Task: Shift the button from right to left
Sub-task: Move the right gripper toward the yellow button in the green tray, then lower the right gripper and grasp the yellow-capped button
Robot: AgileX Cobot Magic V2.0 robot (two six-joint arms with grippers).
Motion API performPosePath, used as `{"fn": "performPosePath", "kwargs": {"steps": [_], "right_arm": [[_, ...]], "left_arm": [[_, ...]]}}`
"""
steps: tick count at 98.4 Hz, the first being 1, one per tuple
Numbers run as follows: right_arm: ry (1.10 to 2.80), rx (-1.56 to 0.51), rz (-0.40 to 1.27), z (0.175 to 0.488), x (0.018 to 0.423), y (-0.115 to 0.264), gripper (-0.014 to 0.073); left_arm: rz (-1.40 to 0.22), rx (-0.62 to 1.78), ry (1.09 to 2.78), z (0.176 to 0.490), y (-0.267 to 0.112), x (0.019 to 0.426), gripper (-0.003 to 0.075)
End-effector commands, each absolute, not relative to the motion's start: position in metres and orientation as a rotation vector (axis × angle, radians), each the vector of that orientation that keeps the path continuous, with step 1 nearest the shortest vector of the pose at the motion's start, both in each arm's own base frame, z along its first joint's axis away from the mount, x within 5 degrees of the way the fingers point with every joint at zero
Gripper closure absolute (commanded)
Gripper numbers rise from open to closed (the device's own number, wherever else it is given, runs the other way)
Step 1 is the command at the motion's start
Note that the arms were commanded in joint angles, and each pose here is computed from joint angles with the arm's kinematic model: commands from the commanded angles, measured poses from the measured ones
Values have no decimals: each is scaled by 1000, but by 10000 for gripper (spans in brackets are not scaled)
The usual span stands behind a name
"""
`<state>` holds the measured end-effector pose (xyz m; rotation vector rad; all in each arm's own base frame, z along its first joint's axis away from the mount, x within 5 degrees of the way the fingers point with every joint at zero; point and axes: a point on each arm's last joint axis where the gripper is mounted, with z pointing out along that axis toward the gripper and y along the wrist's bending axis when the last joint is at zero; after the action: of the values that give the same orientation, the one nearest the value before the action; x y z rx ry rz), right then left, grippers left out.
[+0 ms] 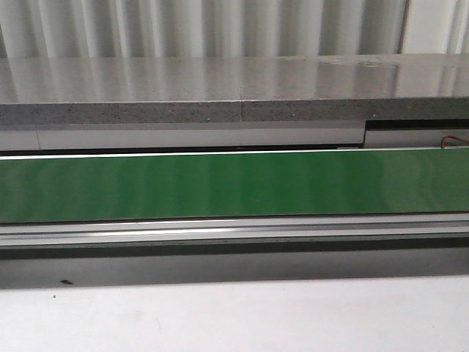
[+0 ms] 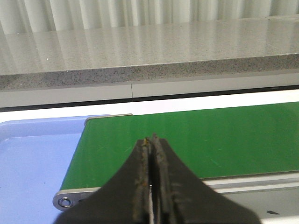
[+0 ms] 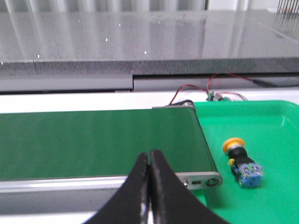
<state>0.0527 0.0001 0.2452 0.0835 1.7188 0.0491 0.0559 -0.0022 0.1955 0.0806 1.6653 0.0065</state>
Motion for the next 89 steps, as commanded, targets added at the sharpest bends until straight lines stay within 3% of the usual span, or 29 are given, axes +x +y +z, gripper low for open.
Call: {"fn": "performPosePath", "kwargs": {"steps": [1, 74, 81, 89], "right_arm": [[1709, 67, 12, 274, 57, -1, 662], [2193, 61, -18, 325, 132, -6, 658], [2246, 63, -18, 326, 142, -6, 636], [2306, 64, -17, 326, 154, -7, 549]], "left_arm": [[-6, 66, 1596, 191, -2, 55, 741], [-6, 66, 1596, 191, -2, 55, 741], [-6, 66, 1596, 191, -2, 55, 741], [-6, 66, 1596, 191, -2, 55, 741]]}}
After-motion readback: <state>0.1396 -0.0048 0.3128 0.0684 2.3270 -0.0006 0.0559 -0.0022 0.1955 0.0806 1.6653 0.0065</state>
